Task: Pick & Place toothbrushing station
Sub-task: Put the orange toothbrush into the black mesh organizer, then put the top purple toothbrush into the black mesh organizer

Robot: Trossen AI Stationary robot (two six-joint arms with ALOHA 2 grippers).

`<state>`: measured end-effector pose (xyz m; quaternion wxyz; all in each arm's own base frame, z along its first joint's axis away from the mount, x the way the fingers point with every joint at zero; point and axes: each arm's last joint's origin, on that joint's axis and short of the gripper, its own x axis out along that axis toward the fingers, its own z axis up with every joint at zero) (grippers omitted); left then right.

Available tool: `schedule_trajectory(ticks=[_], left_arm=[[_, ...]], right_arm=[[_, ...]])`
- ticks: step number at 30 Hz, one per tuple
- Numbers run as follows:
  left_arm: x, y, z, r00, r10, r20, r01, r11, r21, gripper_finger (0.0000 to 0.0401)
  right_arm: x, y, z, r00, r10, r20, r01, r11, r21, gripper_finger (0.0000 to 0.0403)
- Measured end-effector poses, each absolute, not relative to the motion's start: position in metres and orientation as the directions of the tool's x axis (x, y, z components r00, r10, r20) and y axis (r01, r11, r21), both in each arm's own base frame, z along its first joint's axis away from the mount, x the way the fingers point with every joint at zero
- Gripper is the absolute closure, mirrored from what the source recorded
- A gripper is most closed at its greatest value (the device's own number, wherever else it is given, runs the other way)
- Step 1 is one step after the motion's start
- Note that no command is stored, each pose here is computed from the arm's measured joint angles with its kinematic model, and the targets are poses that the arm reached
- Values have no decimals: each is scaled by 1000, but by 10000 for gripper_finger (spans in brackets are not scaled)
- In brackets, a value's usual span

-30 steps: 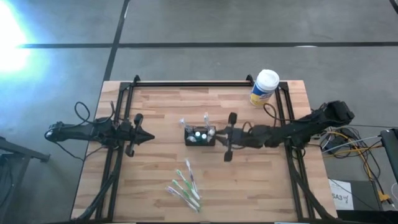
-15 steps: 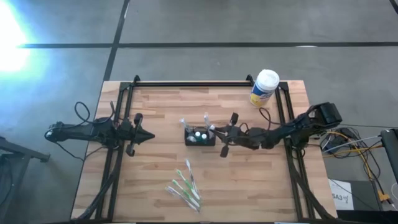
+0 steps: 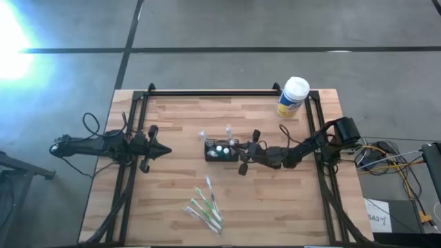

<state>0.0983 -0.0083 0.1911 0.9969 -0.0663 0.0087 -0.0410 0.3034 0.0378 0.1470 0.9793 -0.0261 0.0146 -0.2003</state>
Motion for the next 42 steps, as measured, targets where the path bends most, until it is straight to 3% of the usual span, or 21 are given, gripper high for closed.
schedule_trajectory(ticks=[12,25,33,42], left_arm=[[98,-8,191,997,-82,-12,80,989,-128,387],[98,-8,191,998,-63,-10,61,990,-126,387],[98,-8,191,998,-59,-10,58,992,-110,388],[98,-8,191,998,-60,-9,59,993,-104,389]], right_arm=[[304,38,139,909,-413,-49,407,908,-101,378],[304,37,142,905,-422,-43,415,902,-114,256],[296,35,170,852,-524,9,521,846,-114,212],[274,36,217,857,-510,-71,501,858,-113,204]])
